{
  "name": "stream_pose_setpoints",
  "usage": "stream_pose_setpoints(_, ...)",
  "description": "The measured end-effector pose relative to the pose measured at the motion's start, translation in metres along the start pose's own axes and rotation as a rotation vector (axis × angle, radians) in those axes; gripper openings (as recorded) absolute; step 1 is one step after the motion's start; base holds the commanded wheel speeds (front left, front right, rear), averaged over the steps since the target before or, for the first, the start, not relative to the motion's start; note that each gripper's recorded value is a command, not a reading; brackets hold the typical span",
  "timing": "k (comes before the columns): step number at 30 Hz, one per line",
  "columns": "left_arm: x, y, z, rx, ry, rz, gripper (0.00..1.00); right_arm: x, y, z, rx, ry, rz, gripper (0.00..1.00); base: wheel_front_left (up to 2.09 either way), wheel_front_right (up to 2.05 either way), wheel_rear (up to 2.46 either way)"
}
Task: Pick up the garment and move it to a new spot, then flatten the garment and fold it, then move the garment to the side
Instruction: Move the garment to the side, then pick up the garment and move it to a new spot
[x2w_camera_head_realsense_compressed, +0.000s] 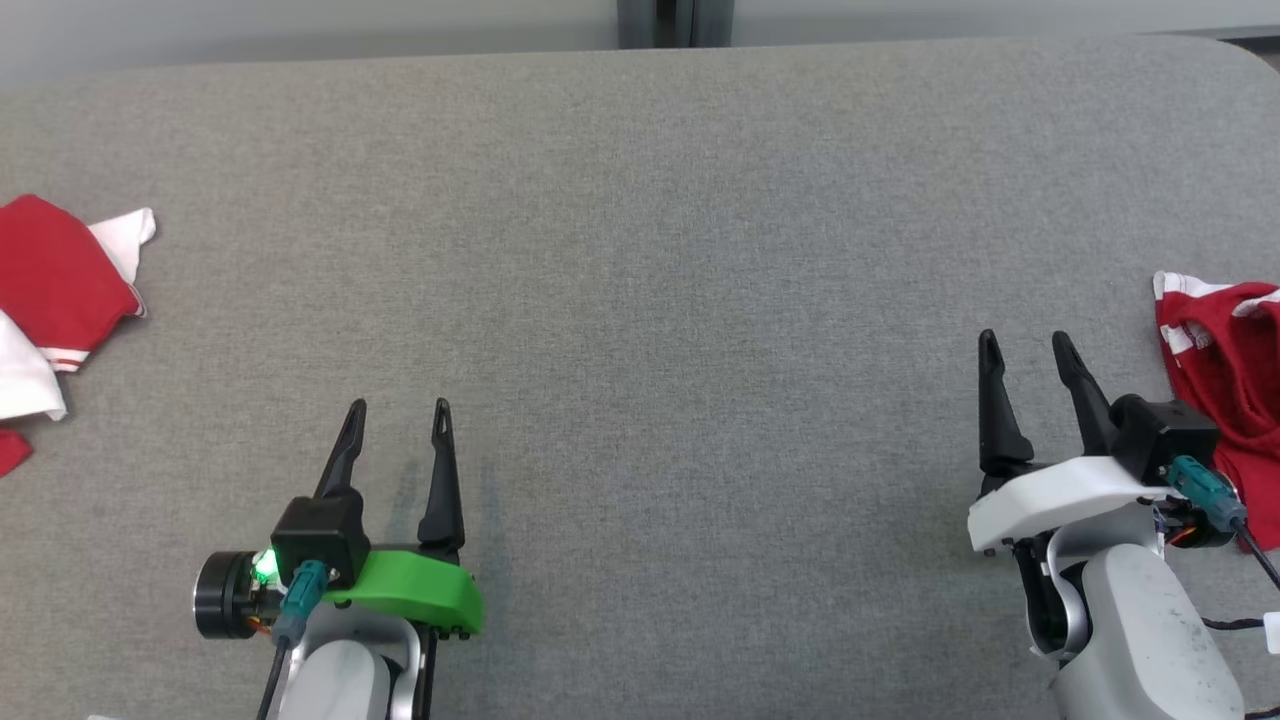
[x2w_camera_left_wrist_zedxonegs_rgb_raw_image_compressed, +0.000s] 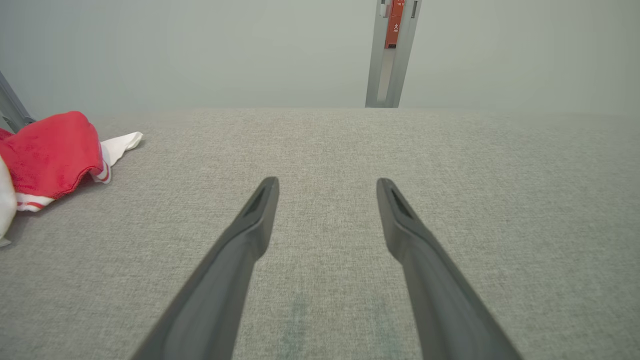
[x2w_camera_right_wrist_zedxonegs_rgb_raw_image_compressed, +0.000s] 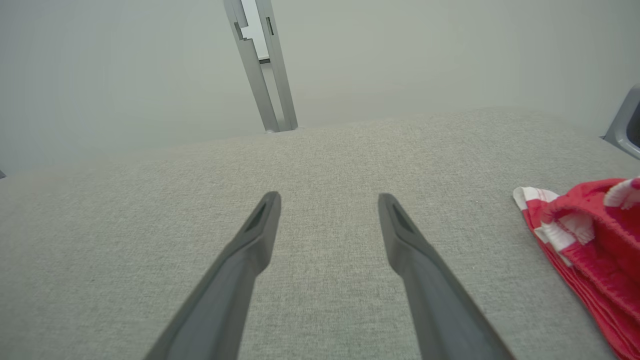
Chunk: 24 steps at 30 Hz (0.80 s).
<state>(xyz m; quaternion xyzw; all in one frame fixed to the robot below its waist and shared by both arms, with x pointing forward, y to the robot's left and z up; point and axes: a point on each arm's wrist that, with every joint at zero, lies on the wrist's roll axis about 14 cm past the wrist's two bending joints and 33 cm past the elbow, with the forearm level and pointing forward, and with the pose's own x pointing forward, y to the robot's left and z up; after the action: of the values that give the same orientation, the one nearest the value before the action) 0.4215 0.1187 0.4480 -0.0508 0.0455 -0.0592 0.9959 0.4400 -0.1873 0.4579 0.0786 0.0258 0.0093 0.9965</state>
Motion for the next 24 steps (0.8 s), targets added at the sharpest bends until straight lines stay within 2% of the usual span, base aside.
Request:
stream_pose_setpoints(14, -0.044, 0.036, 0.016, -0.007, -0.039, 0.133, 1.00, -0.024, 0.023, 0.029, 0.013, -0.071, 0.060, 1.00, 0.00, 0.00, 0.00)
stream_pose_setpoints(24, -0.054, 0.038, 0.023, -0.009, -0.063, 0.138, 1.00, -0.037, 0.028, 0.035, 0.010, -0.089, 0.077, 1.00, 0.00, 0.00, 0.00)
